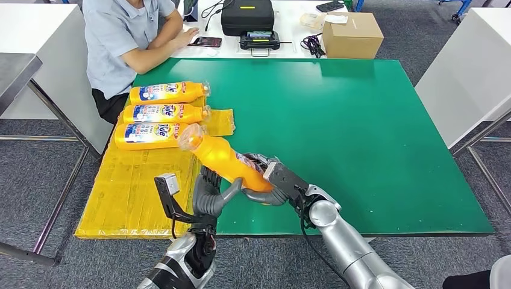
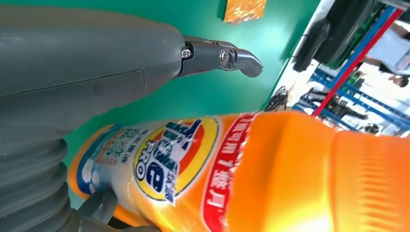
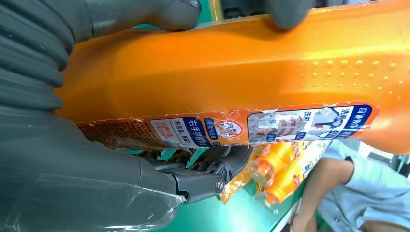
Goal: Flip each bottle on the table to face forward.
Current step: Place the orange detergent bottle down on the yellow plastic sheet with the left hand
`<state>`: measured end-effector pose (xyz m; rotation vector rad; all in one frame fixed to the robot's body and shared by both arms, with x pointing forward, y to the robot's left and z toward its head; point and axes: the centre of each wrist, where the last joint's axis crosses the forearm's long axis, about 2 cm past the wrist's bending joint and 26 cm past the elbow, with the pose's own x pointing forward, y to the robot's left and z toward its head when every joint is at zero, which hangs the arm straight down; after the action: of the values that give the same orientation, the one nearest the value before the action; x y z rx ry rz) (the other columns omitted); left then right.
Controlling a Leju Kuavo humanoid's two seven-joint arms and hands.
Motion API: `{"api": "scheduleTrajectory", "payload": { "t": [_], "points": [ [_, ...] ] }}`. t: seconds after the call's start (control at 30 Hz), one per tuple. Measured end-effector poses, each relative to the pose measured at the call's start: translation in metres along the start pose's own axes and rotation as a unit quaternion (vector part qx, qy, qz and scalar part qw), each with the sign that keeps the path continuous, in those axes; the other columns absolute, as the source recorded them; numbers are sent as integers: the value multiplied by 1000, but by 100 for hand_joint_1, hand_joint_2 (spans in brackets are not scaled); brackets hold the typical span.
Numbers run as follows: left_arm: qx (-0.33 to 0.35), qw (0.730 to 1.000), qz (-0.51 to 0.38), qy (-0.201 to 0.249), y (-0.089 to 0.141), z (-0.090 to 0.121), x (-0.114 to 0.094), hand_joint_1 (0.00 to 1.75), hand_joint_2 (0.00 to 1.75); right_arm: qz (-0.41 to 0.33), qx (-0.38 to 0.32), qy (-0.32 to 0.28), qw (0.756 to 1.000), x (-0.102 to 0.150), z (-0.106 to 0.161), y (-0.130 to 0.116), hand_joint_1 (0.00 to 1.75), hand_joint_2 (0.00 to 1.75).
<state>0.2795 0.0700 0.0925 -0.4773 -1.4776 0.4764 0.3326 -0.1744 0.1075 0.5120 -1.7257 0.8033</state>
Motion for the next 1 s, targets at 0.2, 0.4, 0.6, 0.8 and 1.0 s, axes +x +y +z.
{"api": "scheduleTrajectory", "payload": {
  "t": [0.2, 0.4, 0.6, 0.8, 1.0],
  "points": [
    [-5, 999, 25, 20, 1, -2, 2, 0, 175, 1, 0, 6, 1000, -3, 1, 0, 175, 175],
    [-8, 999, 38, 31, 2, -3, 3, 0, 175, 1, 1, 10, 1000, -5, 2, 0, 175, 175],
    [-20, 997, 57, 49, 2, -3, 3, 0, 175, 5, 3, 13, 1000, -6, 2, 0, 175, 175],
    [-22, 997, 60, 51, 2, -3, 4, 0, 175, 6, 5, 15, 1000, -6, 3, 1, 175, 175],
    [-23, 997, 60, 51, 2, -3, 4, 0, 175, 6, 5, 16, 1000, -7, 3, 1, 175, 175]
  ]
}}
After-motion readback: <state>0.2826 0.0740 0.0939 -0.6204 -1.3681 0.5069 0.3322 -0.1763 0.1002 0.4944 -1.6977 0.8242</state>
